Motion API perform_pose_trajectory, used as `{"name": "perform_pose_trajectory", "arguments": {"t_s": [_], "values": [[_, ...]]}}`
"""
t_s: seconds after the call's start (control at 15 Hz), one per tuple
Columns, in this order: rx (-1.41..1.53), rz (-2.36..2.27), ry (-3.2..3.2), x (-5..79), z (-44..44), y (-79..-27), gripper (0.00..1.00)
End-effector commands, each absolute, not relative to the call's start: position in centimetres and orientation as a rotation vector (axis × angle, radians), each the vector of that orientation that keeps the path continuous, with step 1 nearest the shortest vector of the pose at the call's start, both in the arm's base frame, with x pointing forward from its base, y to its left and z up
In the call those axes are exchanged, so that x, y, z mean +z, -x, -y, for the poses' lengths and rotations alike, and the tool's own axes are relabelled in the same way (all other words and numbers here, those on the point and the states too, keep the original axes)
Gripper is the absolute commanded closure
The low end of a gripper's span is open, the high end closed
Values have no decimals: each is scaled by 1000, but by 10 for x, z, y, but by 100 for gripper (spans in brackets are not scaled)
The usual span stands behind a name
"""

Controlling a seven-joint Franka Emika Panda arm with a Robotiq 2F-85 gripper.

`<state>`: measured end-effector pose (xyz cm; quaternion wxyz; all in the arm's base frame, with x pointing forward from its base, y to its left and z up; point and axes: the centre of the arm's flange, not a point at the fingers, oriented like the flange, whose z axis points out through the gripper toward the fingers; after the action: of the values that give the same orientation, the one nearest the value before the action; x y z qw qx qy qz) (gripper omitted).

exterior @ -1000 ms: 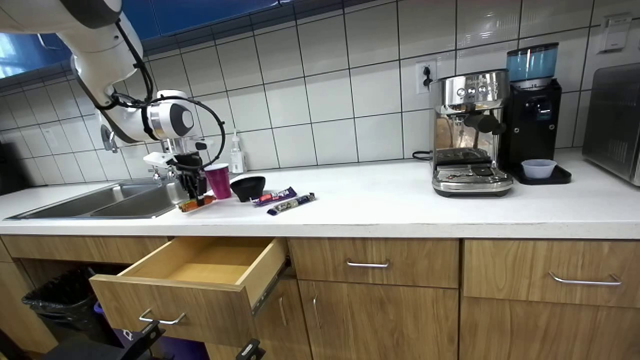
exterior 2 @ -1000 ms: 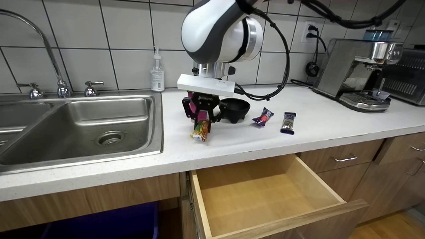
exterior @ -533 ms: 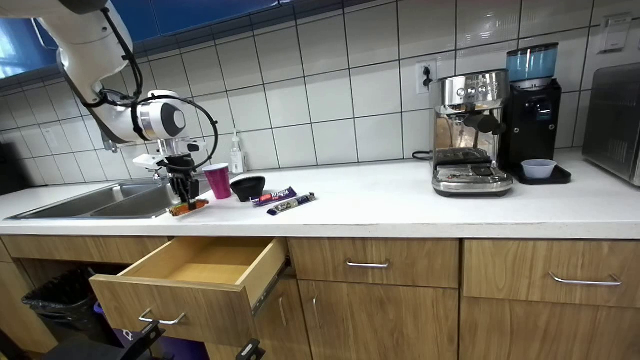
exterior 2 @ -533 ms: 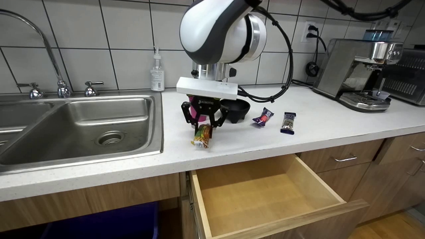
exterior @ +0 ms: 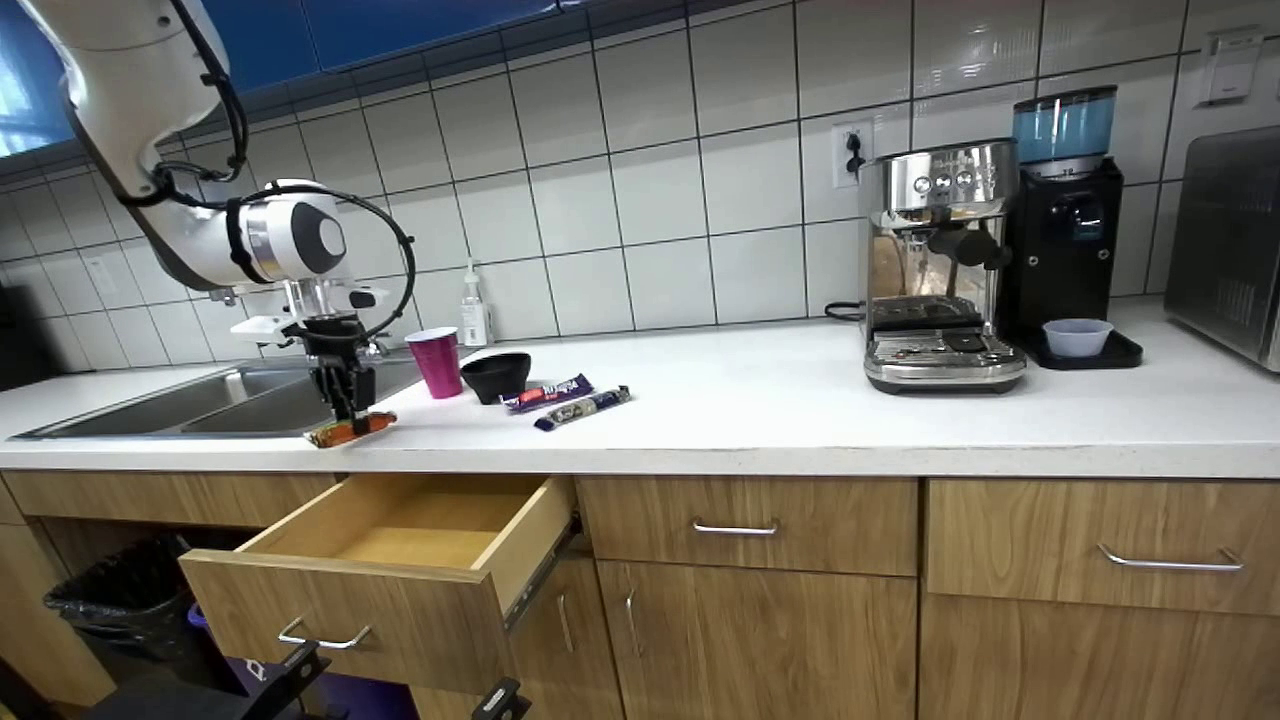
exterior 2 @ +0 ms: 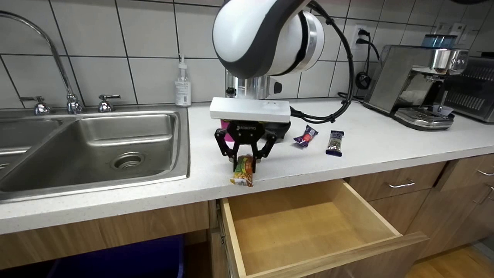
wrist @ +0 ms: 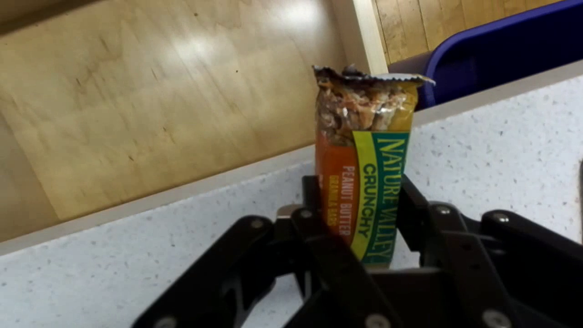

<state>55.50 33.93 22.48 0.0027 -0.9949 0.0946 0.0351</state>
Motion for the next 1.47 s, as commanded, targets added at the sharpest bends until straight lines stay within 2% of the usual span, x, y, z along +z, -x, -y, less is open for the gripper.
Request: {"name": "perform_pose_trajectory", "arguments": {"t_s": [0.0, 0.87, 1.4], "values": [[77, -223, 3142, 237, -329, -518, 83], [80, -20, 3228, 212, -310, -449, 83], [110, 34, 3277, 194, -306, -449, 83]]}}
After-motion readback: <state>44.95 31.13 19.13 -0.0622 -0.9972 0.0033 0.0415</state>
